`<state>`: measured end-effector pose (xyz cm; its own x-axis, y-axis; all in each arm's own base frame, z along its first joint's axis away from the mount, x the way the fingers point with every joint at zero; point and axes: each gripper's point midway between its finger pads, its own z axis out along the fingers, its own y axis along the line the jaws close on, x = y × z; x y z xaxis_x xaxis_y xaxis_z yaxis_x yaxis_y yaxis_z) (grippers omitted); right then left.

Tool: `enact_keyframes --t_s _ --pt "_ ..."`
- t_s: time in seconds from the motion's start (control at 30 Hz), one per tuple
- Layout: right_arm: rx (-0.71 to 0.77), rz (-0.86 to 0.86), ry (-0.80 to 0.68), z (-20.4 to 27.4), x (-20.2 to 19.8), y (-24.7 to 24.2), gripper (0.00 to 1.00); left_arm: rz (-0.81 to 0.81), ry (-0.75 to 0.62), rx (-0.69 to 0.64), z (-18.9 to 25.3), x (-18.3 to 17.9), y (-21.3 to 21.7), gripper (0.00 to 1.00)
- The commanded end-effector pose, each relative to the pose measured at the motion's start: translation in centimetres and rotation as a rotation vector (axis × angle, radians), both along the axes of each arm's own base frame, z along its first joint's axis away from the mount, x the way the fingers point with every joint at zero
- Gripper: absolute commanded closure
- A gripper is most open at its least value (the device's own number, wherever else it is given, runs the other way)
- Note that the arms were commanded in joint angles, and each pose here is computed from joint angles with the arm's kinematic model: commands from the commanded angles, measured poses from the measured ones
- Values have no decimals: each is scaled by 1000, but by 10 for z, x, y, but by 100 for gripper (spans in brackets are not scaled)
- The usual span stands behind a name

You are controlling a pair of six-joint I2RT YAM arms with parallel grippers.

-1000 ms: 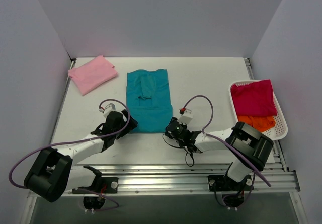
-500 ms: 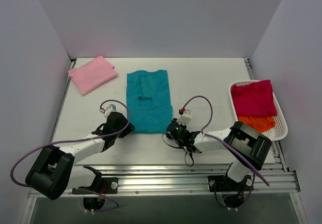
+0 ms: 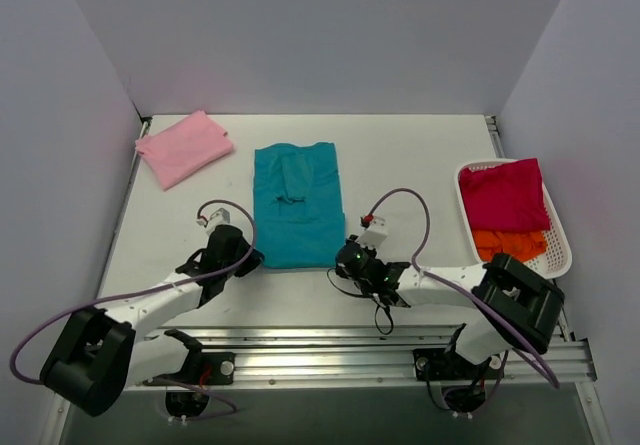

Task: Fold and stack the t-shirts
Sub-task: Fold the tshirt

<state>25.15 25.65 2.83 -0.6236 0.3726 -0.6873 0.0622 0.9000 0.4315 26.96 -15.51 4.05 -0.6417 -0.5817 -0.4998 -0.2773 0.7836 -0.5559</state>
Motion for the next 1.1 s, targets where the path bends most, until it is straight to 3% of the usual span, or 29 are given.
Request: enact_keyframes --t_s 0.0,0.2,0.43,0.8,1.07 --pt "-21 -31 -21 17 -11 -15 100 -34 9 15 7 -17 5 98" --pt "-33 -30 -49 42 -22 -19 100 -61 -33 -4 38 -26 6 98" --pt "-131 -76 -110 68 7 -18 100 -67 -93 35 68 5 4 98" --pt "-191 -127 -149 96 93 -9 100 -84 -189 65 114 107 -14 98" --pt "-193 -125 -127 94 144 0 100 -95 -165 41 106 165 -19 98"
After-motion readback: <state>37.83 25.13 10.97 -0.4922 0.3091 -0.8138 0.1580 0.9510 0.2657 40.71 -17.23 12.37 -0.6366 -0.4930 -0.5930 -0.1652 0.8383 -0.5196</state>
